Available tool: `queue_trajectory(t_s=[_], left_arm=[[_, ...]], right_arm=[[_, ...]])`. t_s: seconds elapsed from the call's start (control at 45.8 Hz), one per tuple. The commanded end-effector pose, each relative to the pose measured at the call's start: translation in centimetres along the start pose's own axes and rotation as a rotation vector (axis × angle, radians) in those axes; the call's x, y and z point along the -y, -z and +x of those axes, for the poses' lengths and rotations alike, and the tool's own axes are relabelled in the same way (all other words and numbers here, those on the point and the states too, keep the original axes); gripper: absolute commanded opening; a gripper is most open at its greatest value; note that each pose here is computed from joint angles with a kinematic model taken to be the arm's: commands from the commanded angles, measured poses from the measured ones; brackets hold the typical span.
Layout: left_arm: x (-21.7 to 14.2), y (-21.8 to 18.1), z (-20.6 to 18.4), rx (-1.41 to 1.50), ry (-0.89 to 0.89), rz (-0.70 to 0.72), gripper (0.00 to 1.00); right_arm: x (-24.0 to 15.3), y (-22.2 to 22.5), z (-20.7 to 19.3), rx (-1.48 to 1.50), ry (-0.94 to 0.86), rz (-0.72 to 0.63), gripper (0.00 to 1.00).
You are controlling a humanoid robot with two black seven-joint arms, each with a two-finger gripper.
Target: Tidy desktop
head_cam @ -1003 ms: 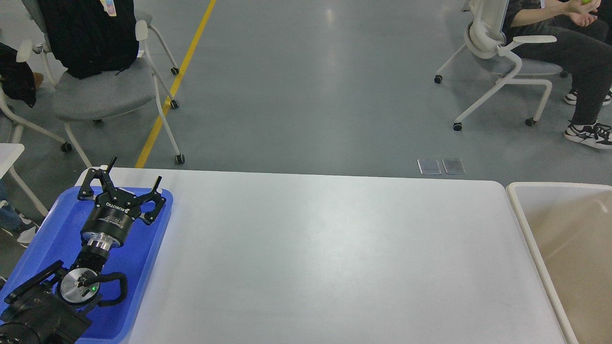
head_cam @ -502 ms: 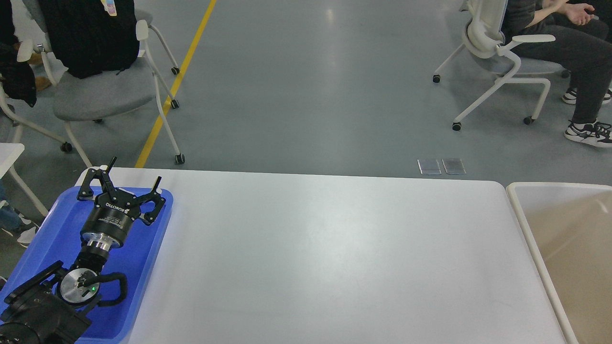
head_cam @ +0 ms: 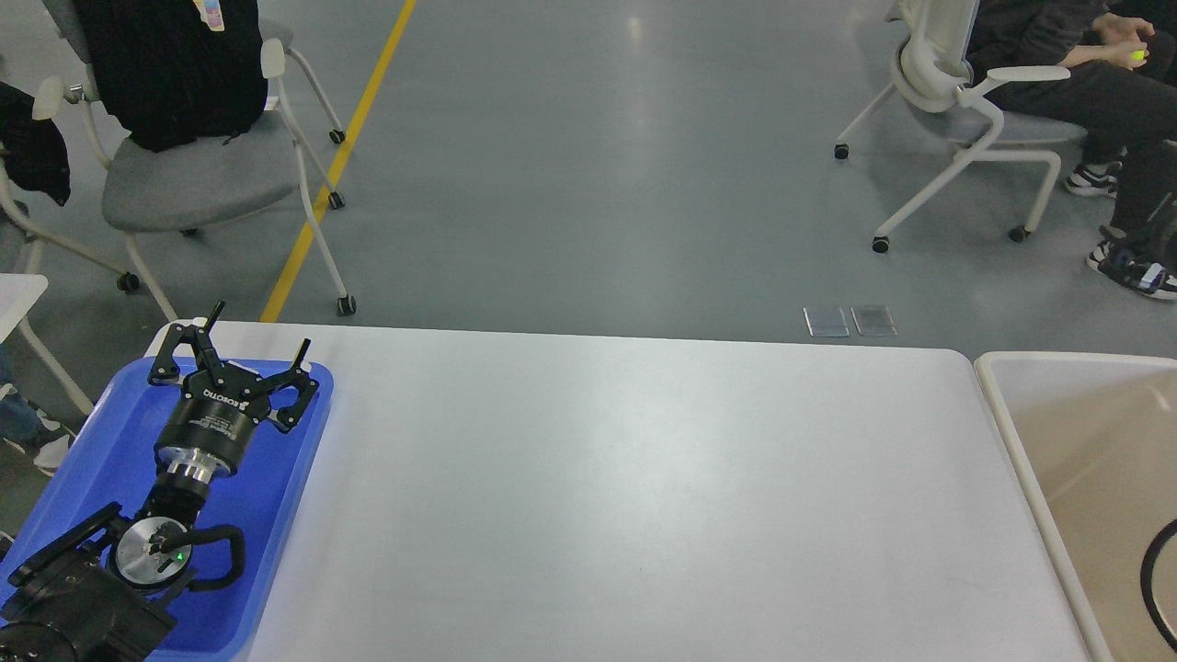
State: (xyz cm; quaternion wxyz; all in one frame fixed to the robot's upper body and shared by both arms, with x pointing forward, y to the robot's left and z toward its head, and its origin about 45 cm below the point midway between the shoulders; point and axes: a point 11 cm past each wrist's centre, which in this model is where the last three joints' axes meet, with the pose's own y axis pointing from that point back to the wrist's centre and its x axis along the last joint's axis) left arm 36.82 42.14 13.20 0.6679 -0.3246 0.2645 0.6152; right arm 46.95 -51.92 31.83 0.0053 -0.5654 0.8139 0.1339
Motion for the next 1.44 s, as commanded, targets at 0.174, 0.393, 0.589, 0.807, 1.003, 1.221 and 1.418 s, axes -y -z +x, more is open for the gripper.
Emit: queue_trajectory(t_s=[0.174, 0.393, 0.589, 0.807, 1.003, 1.221, 1.418], left_arm=[[0.0, 0.0, 0.0, 0.000, 0.000, 0.000, 0.99], [0.0, 0.0, 0.0, 0.000, 0.000, 0.000, 0.99], [0.0, 0.0, 0.0, 0.000, 0.000, 0.000, 0.99], [0.1, 0.0, 0.0, 0.000, 0.001, -0.001, 0.99], [0.1, 0.0, 0.0, 0.000, 0.001, -0.001, 0.99], [0.0, 0.0, 0.0, 0.000, 0.000, 0.000, 0.99], [0.1, 0.0, 0.0, 0.000, 0.001, -0.001, 0.99]], right_arm=[[-1.6, 4.7, -3.5, 0.184, 0.116, 0.442, 1.00], [-2.0, -3.5, -5.5, 0.218, 0.161, 0.367, 1.00], [-3.4, -9.9, -6.6, 0.259, 0.181, 0.315, 1.00], [-5.5, -17.0, -5.9, 0.281, 0.200, 0.212, 1.00], [-6.7, -20.4, -4.5, 0.277, 0.163, 0.149, 1.00], [-6.5, -20.0, -5.0, 0.285, 0.171, 0.157, 1.00], [-6.3, -19.4, -5.1, 0.288, 0.174, 0.168, 1.00]])
